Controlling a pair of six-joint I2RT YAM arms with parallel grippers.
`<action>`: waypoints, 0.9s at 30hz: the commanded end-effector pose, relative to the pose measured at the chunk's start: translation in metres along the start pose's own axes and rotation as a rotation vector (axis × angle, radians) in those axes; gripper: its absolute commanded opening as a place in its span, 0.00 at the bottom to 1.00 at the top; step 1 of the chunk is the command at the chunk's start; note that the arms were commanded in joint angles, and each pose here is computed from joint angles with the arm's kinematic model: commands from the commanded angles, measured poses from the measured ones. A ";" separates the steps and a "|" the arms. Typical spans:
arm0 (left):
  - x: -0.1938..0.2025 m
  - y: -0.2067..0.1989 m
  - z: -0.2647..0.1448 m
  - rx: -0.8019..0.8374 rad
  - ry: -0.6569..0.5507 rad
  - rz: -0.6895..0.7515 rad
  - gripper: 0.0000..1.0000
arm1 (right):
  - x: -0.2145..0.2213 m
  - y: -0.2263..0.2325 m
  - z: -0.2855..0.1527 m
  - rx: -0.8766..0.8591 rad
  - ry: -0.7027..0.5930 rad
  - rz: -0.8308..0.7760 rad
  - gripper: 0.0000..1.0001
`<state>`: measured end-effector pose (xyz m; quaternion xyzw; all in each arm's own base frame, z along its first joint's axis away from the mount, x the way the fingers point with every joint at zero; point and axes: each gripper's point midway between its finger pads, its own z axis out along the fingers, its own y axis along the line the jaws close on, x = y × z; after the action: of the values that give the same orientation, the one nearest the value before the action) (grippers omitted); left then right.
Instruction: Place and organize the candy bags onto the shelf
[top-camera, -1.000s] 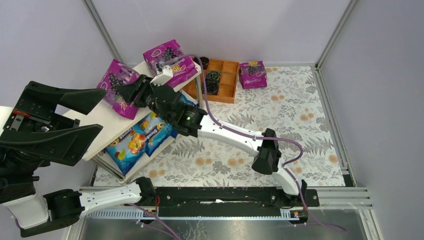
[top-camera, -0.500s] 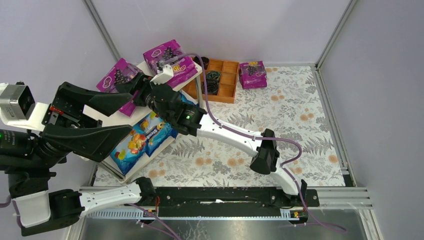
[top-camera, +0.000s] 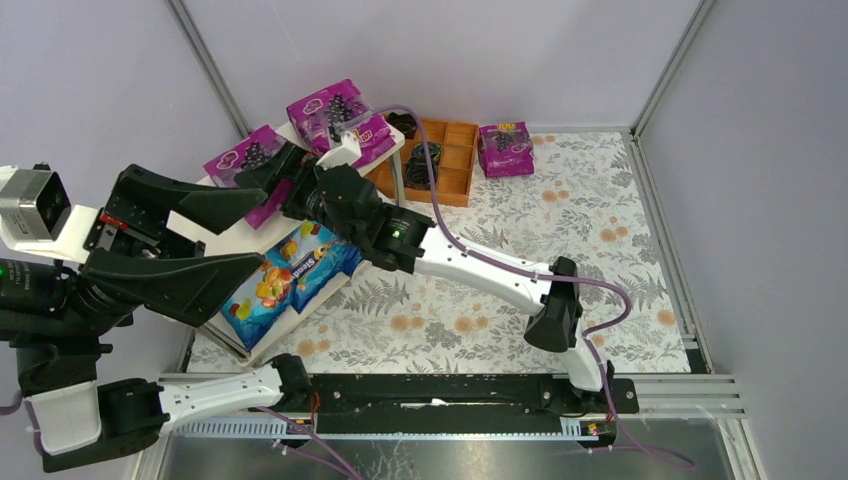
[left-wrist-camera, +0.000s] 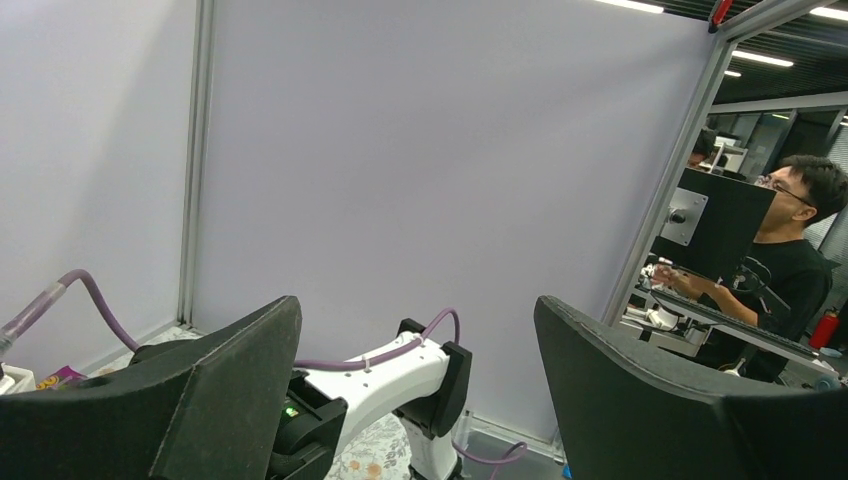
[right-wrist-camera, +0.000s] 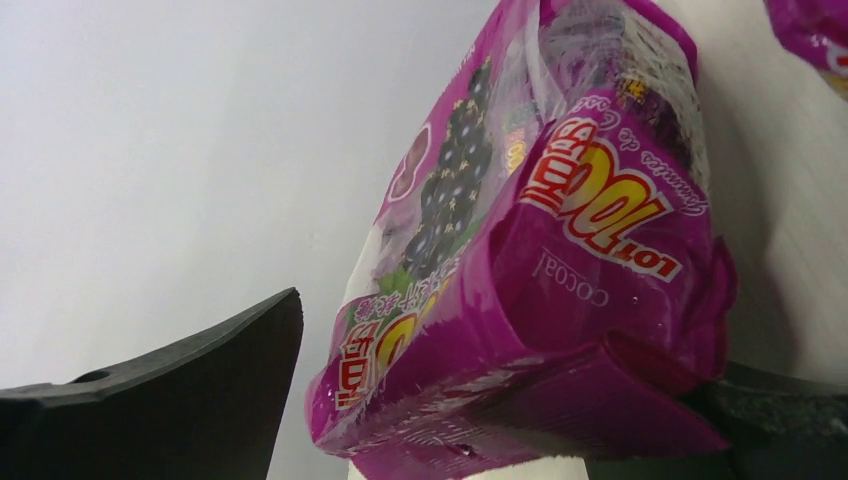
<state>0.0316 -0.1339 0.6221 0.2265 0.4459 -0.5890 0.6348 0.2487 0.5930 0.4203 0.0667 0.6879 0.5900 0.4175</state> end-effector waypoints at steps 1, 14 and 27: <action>-0.009 -0.003 0.008 0.015 -0.034 0.003 0.91 | 0.001 0.012 -0.022 -0.006 0.076 0.015 1.00; 0.002 0.002 0.023 0.017 -0.006 0.009 0.92 | 0.016 -0.010 -0.061 -0.013 0.203 -0.043 1.00; 0.017 0.005 0.036 0.026 0.029 0.014 0.93 | 0.012 -0.033 -0.094 -0.008 0.243 -0.062 0.98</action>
<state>0.0473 -0.1641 0.6169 0.2364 0.4631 -0.5812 0.6260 0.1967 0.5356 0.3704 -0.0172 0.7388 0.5804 0.3421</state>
